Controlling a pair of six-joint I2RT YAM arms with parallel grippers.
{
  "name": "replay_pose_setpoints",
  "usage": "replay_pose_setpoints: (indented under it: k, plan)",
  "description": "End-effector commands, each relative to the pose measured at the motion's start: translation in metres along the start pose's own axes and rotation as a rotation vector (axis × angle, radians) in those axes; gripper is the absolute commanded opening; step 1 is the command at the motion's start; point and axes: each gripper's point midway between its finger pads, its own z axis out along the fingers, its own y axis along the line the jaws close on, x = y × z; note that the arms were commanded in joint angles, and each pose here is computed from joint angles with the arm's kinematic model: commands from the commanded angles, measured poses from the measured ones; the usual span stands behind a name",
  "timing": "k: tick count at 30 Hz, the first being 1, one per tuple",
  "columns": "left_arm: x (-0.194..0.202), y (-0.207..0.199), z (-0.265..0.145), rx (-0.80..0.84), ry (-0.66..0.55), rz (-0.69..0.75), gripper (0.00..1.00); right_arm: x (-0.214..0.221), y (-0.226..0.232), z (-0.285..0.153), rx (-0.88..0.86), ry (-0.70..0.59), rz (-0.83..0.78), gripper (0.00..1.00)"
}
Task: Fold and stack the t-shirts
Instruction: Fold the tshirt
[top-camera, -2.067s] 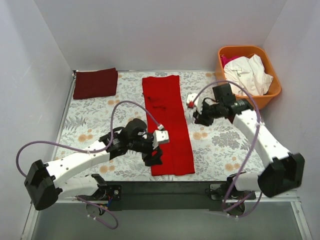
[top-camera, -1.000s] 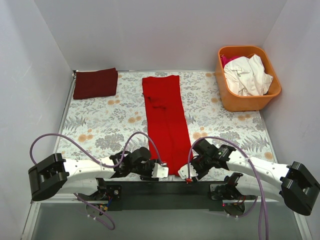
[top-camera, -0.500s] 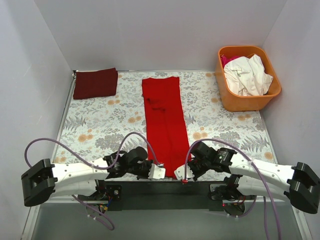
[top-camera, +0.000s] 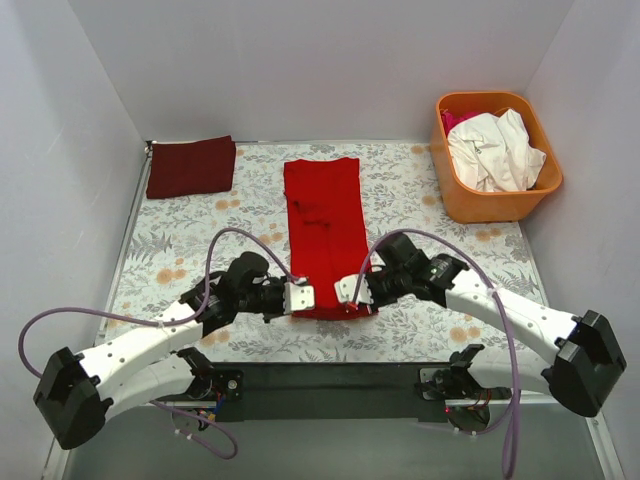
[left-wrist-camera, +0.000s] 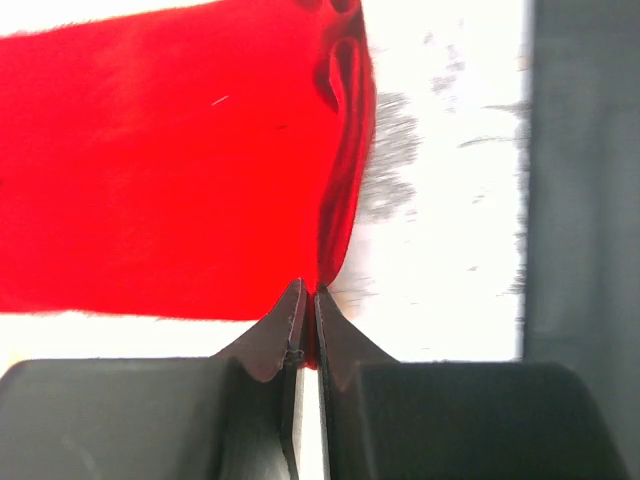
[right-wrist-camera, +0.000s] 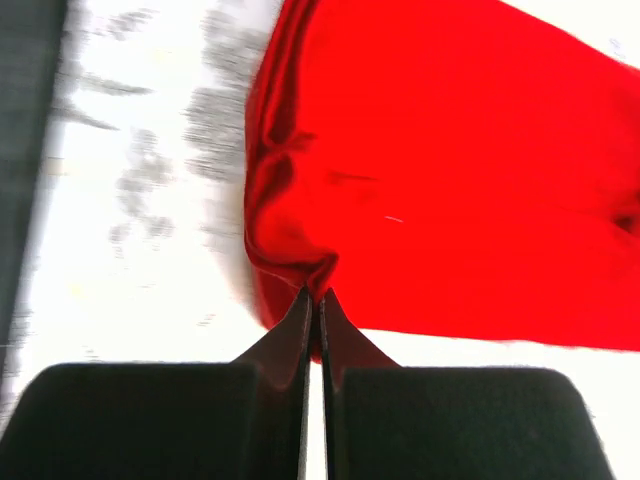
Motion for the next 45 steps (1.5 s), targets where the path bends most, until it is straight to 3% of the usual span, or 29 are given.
replay_pose_setpoints:
  k: [1, 8, 19, 25, 34, 35, 37, 38, 40, 43, 45]
  plan:
    - [-0.01, 0.041, -0.002, -0.094, -0.04, 0.057, 0.0, -0.004, -0.054, -0.011, 0.092, -0.032, -0.074, 0.01]
    - [0.004, 0.138, -0.012, -0.264, -0.05, 0.061, 0.0, 0.017, -0.119, -0.015, 0.191, -0.009, -0.139, 0.01]
    - [0.033, 0.232, 0.007, -0.324, -0.026, 0.068, 0.0, 0.066, -0.2, 0.004, 0.243, 0.037, -0.142, 0.01]
    - [0.052, 0.271, 0.017, -0.348, -0.01, 0.049, 0.0, 0.086, -0.234, 0.013, 0.256, 0.049, -0.127, 0.01]
    - [0.086, 0.289, 0.034, -0.356, 0.038, 0.027, 0.01, 0.112, -0.245, 0.035, 0.242, 0.08, -0.108, 0.01]
    - [0.086, 0.292, 0.034, -0.365, 0.04, 0.026, 0.07, 0.112, -0.248, 0.035, 0.249, 0.081, -0.107, 0.13]
    - [0.093, 0.298, 0.033, -0.398, 0.067, 0.015, 0.22, 0.112, -0.256, 0.032, 0.278, 0.09, -0.093, 0.22]
    - [0.094, 0.303, 0.029, -0.421, 0.068, 0.003, 0.24, 0.11, -0.263, 0.026, 0.3, 0.091, -0.095, 0.34]
    - [0.087, 0.311, 0.018, -0.462, 0.065, -0.01, 0.32, 0.11, -0.271, 0.017, 0.331, 0.099, -0.065, 0.42]
    - [0.068, 0.31, -0.003, -0.49, 0.029, -0.055, 0.42, 0.103, -0.273, -0.004, 0.373, 0.098, -0.052, 0.45]
    - [0.065, 0.292, -0.008, -0.464, 0.018, -0.105, 0.43, 0.096, -0.259, -0.016, 0.377, 0.094, -0.04, 0.45]
